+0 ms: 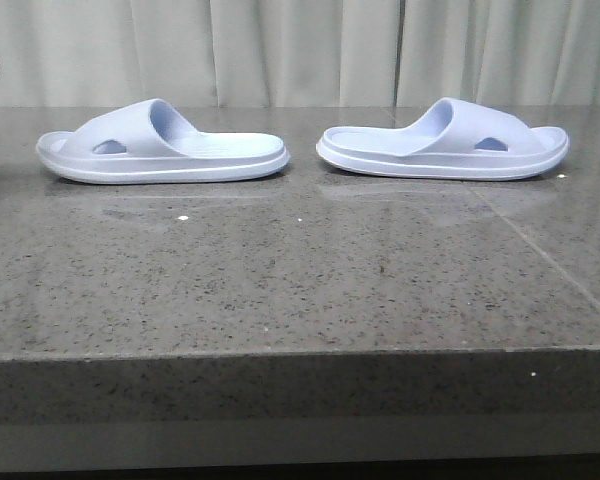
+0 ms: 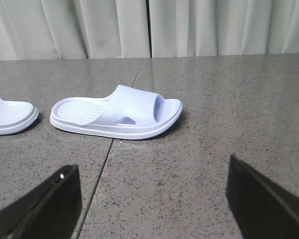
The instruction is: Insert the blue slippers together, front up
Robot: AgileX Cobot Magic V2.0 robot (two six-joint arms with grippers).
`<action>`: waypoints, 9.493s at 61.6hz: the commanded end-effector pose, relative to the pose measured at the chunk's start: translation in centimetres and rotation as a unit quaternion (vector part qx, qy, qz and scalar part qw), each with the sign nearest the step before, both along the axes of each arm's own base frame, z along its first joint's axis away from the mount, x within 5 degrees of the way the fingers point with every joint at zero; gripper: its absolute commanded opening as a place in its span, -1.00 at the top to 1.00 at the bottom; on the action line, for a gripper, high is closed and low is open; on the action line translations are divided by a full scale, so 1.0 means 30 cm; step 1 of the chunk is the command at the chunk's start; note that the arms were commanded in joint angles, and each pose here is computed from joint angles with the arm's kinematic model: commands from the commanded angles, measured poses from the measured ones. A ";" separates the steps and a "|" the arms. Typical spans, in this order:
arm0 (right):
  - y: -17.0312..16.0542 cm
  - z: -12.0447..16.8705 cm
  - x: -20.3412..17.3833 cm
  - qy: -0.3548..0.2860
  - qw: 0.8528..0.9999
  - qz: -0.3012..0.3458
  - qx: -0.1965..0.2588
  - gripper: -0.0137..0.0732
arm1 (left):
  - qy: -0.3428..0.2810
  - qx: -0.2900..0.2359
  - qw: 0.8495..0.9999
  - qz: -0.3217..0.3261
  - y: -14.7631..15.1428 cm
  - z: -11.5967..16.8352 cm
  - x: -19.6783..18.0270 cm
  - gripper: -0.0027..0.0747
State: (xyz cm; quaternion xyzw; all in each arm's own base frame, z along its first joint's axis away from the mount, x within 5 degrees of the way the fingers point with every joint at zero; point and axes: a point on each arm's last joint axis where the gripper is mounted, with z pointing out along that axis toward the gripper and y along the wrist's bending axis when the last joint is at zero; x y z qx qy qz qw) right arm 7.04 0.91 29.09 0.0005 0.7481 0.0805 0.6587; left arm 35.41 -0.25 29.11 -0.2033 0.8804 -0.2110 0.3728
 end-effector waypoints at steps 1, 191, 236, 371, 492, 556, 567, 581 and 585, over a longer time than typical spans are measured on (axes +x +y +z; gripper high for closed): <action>-0.003 0.059 0.005 -0.048 0.999 -0.005 -0.003 -0.72 | -0.045 -0.014 0.999 -0.022 0.012 0.072 0.021 0.14; 0.017 0.142 0.213 0.064 0.998 -0.003 -0.009 -0.68 | -0.031 -0.350 0.901 -0.256 0.035 -0.143 0.194 0.98; -0.129 0.140 0.761 0.229 0.968 -0.096 0.026 -0.68 | -0.031 -0.350 0.901 -0.256 0.035 -0.143 0.194 0.98; -0.100 -0.170 1.192 0.432 0.838 0.143 0.301 0.94 | -0.031 -0.350 0.901 -0.256 0.035 -0.143 0.194 0.98; -0.077 0.001 1.167 0.336 0.815 0.242 0.406 0.93 | -0.037 -0.357 0.899 -0.252 0.036 -0.137 0.197 0.98; 0.258 -0.049 1.192 0.369 0.764 0.314 0.426 0.93 | -0.035 -0.417 0.853 -0.311 -0.279 -0.099 0.193 0.98; 0.302 -0.041 1.187 0.365 0.757 0.325 0.434 0.93 | -0.036 -0.421 0.852 -0.310 -0.302 -0.097 0.193 0.98; 0.324 -0.040 1.183 0.367 0.754 0.330 0.433 0.93 | -0.037 -0.423 0.852 -0.308 -0.302 -0.096 0.195 0.98; 0.325 -0.040 1.182 0.368 0.754 0.331 0.433 0.93 | -0.037 -0.423 0.851 -0.308 -0.302 -0.095 0.195 0.98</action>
